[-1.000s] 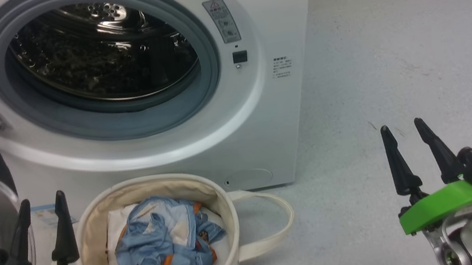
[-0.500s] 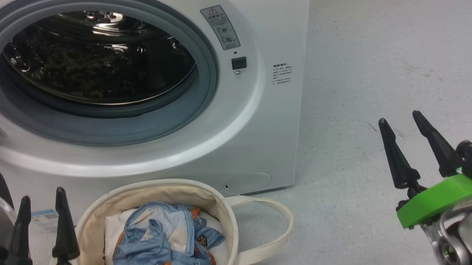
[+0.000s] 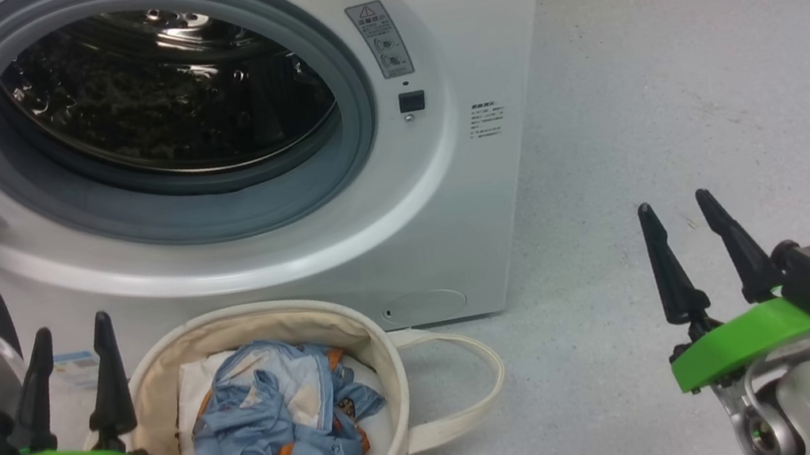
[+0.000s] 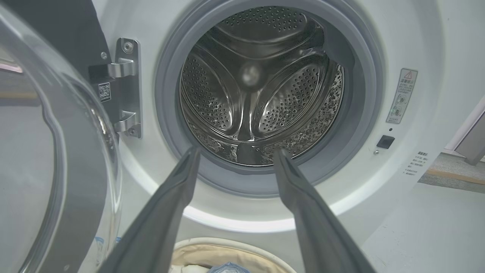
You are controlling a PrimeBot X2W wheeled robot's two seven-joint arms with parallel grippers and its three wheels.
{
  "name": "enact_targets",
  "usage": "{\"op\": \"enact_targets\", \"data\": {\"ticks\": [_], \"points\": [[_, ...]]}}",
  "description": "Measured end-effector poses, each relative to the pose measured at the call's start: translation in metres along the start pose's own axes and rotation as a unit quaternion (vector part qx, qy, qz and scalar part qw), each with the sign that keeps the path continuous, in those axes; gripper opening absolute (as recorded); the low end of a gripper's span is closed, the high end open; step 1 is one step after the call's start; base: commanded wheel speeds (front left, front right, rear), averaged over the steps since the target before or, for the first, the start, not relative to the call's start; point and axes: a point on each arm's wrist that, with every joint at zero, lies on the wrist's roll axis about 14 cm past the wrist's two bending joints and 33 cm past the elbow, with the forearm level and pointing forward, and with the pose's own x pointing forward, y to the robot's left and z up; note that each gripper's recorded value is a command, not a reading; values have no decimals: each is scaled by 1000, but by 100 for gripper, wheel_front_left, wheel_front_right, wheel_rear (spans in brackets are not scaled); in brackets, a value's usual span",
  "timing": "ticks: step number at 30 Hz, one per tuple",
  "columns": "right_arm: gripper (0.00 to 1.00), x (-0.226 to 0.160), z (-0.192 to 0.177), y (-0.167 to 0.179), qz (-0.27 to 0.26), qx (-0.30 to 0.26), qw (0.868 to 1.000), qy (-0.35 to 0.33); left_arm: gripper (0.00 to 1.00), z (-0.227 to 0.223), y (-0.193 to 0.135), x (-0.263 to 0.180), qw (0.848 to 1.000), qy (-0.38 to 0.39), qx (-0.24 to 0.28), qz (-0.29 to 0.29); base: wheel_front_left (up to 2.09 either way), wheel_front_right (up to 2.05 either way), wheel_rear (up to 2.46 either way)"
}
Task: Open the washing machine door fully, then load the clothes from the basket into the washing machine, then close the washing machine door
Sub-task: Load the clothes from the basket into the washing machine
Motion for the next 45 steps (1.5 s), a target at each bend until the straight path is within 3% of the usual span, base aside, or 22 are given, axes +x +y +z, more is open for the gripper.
{"op": "enact_targets", "data": {"ticks": [16,30,39,45], "points": [[100,1,-9,1,1,5,1000,11,100,-4,-4,8,1000,1,-9,7,0,0,0],[100,12,-18,-6,-3,5,1000,20,100,-20,-26,26,1000,12,-8,-7,0,0,0],[100,16,-31,-11,-7,7,999,35,100,-47,-42,34,998,44,-32,-24,0,0,0],[100,25,-37,-16,-6,0,999,40,100,-101,-32,31,992,124,-32,-3,0,0,0]]}}
